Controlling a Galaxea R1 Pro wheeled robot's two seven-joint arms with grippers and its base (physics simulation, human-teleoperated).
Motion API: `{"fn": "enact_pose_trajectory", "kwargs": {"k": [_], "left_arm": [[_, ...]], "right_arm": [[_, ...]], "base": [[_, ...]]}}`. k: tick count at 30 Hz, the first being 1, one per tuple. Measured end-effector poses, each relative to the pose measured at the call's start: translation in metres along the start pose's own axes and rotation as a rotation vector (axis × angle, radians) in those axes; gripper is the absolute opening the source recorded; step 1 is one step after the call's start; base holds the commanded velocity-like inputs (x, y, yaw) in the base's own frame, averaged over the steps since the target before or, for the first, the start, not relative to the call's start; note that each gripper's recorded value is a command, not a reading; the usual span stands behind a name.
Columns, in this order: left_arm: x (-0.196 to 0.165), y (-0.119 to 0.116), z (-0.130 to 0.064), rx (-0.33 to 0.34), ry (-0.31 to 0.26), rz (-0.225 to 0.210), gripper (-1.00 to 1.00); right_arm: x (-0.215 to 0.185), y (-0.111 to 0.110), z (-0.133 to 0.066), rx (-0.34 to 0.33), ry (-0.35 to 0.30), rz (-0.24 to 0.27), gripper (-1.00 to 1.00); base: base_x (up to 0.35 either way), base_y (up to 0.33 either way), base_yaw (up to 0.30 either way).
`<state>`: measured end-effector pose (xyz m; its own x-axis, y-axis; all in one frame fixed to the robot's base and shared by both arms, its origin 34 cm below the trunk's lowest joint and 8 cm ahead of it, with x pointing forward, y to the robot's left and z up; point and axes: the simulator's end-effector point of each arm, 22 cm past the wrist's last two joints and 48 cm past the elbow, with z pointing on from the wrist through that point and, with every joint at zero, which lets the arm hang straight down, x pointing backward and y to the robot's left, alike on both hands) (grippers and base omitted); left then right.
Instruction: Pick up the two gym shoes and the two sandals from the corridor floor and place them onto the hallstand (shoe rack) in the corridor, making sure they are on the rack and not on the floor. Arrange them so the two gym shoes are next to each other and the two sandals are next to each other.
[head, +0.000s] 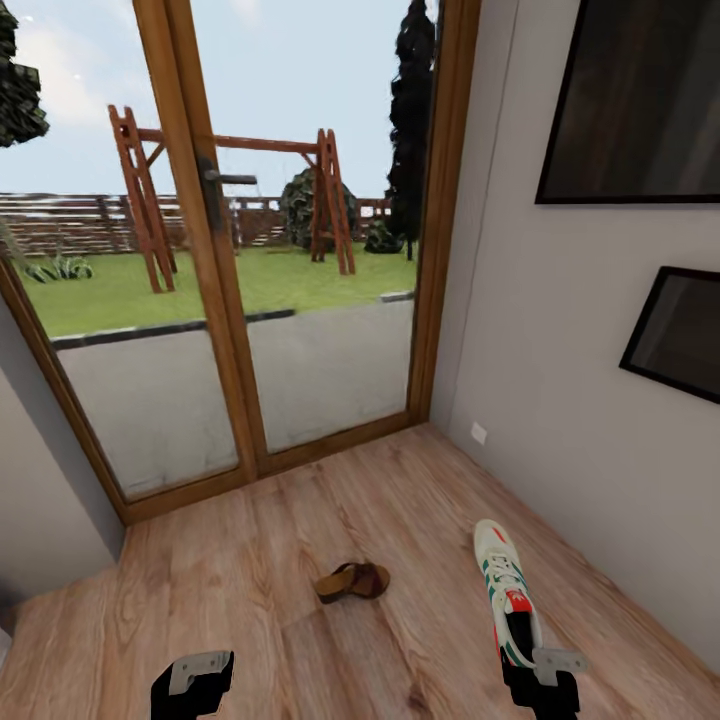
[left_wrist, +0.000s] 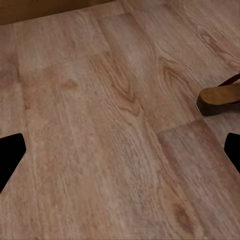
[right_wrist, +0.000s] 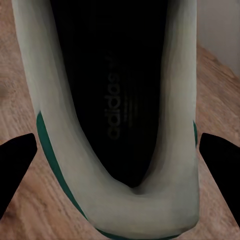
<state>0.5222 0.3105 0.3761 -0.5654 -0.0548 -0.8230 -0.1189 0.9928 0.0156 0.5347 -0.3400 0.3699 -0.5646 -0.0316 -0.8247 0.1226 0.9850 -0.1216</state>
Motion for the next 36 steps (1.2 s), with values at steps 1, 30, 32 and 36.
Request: {"fn": "enact_pose_trajectory", "kwargs": {"k": [1, 30, 32, 36], "left_arm": [[0.0, 0.0, 0.0, 0.0, 0.0, 0.0, 1.0], [-0.0001, -0.0001, 0.0001, 0.0, 0.0, 0.0, 1.0], [-0.0004, -0.0001, 0.0001, 0.0, -0.001, 0.0, 1.0], [-0.0011, -0.0002, 0.0001, 0.0, -0.002, -0.001, 1.0]], "right_arm": [[-0.0001, -0.0002, 0.0, 0.0, 0.0, 0.0, -1.0], [-0.0012, 0.0, 0.0003, 0.001, -0.003, 0.001, -1.0], [-0.0014, -0.0002, 0.0003, 0.001, -0.003, 0.001, -1.0], [-0.0021, -0.0003, 0.0003, 0.001, -0.005, 0.001, -1.0]], "base": [[0.181, 0.262, -0.013], [0.066, 0.072, -0.039], [0.0, 0.0, -0.267], [0.0, 0.0, -0.28]]}}
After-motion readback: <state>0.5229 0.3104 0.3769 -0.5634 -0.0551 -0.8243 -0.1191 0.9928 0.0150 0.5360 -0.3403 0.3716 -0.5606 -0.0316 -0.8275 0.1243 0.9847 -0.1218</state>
